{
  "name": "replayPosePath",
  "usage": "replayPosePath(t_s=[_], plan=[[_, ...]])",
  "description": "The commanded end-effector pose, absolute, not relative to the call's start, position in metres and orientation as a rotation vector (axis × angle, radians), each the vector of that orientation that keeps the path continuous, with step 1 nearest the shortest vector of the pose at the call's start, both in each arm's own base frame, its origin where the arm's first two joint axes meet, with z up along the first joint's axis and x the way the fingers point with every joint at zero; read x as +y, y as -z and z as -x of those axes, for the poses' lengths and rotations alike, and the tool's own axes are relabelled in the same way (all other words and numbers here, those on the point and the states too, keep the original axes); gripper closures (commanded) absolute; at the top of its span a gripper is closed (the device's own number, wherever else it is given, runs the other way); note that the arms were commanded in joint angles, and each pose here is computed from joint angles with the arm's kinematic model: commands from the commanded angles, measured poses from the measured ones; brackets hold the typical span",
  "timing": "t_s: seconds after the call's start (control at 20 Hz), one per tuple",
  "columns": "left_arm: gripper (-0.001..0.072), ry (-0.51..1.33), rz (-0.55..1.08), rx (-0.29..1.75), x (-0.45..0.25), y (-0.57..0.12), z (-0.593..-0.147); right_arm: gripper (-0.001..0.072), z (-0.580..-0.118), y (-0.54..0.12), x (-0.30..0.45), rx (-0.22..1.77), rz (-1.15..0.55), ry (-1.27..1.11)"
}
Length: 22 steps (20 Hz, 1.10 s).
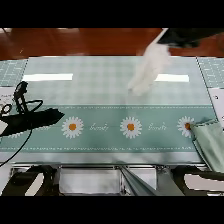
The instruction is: Fold the shirts.
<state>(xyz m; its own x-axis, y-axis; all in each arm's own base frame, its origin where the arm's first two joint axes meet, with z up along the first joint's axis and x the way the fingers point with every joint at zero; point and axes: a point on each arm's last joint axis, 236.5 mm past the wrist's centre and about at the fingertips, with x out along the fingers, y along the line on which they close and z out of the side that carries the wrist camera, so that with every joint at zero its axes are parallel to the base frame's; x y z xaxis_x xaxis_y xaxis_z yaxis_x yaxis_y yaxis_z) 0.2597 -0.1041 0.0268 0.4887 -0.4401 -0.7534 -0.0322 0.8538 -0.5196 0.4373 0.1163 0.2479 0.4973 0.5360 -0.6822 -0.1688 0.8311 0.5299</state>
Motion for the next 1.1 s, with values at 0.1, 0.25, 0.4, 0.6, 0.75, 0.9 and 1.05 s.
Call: replayPosePath(t_s=[0.1,0.25,0.4,0.6,0.75,0.9,1.05], plan=[[0.0691,0.226,0.575,0.914,-0.099,-0.046,-0.285,0.0686,-0.396,-0.282,-0.029,0.896,-0.521,-0.094],[0.0691,0.225,0.58,0.902,-0.099,-0.048,-0.287,0.0687,-0.358,-0.27,-0.085,0.962,-0.568,0.034],[0.0691,0.223,0.576,0.889,-0.098,-0.049,-0.29,0.0687,-0.325,-0.264,-0.121,0.99,-0.618,0.144],[0.0691,0.208,0.579,0.862,-0.094,-0.05,-0.298,0.0686,-0.279,-0.23,-0.15,1.044,-0.744,0.31],[0.0691,0.206,0.58,0.875,-0.094,-0.046,-0.298,0.0686,-0.224,-0.189,-0.172,1.124,-0.82,0.505],[0.0691,0.204,0.582,0.88,-0.095,-0.044,-0.298,0.0686,-0.144,-0.158,-0.209,1.224,-0.807,0.805],[0.0691,0.204,0.582,0.883,-0.095,-0.043,-0.298,0.0684,-0.106,-0.147,-0.224,1.246,-0.874,0.969]])
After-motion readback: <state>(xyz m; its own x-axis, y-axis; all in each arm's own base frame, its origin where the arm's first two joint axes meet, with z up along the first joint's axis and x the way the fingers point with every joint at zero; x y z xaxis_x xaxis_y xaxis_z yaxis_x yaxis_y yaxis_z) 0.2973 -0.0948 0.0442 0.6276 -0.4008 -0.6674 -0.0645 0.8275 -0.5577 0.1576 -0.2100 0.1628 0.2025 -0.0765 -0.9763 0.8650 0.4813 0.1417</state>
